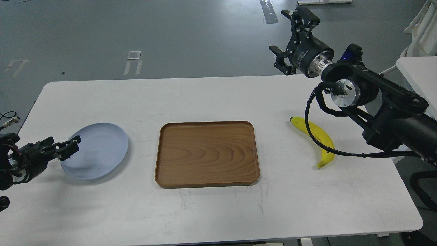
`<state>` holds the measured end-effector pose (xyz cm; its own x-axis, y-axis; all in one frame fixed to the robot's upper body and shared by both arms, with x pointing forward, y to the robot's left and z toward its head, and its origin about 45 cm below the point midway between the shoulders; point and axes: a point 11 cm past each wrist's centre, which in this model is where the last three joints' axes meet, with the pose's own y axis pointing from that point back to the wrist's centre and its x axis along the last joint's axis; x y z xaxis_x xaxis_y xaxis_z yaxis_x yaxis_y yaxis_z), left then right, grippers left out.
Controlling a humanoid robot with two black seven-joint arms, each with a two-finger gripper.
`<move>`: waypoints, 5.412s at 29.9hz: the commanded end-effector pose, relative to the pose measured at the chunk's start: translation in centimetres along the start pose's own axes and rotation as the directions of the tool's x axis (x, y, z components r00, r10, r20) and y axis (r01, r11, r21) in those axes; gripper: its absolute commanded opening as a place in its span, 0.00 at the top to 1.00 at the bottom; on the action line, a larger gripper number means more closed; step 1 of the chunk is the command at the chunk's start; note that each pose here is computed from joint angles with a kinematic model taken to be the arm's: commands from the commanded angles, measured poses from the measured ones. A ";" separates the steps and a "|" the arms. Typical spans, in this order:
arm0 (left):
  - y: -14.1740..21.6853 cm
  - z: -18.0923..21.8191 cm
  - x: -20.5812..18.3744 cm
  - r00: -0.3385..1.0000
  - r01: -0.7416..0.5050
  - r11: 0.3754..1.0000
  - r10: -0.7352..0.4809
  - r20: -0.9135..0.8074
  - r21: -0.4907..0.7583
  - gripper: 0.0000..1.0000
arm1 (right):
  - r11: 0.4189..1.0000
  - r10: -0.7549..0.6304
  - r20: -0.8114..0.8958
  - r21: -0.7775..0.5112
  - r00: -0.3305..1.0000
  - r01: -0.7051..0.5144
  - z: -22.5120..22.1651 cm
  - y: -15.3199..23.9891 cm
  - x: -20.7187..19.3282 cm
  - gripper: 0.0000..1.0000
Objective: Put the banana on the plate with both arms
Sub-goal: 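Lower the left gripper to the light blue plate's rim and grasp it, then lift the plate with the left gripper and carry it over the tray, then lower the plate onto the tray and open the left gripper, then lower the right gripper to the yellow banana and grasp it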
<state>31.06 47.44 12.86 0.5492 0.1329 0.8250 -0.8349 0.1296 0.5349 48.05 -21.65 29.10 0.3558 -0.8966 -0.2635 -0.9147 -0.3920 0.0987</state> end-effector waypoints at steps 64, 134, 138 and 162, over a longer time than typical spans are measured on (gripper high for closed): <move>-4.4 9.5 3.6 0.983 -0.055 0.946 -0.004 -0.182 -0.319 1.00 | 1.000 0.023 -0.016 0.018 1.000 -0.022 -1.1 -0.1 0.2 0.00; -9.2 31.6 17.6 0.729 -0.483 0.709 0.000 -0.684 -0.515 0.02 | 1.000 0.027 -0.353 0.004 0.935 -0.028 -3.7 0.5 2.3 0.00; -10.3 31.3 19.2 0.396 -0.396 0.851 -0.181 -0.900 -0.346 0.02 | 1.000 0.000 -0.565 -0.025 0.825 -0.017 -2.9 2.2 3.9 0.01; -9.4 29.8 16.4 0.174 -0.302 0.868 -0.356 -0.918 -0.394 0.02 | 0.894 -0.440 -0.892 -0.446 0.098 -0.045 8.1 12.2 10.6 0.04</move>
<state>46.72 18.45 26.73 0.4312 0.8753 -0.2189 -0.8731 0.4660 0.1432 39.83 -33.76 20.80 0.5885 -0.1616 0.7922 -0.7697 -0.4117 0.4879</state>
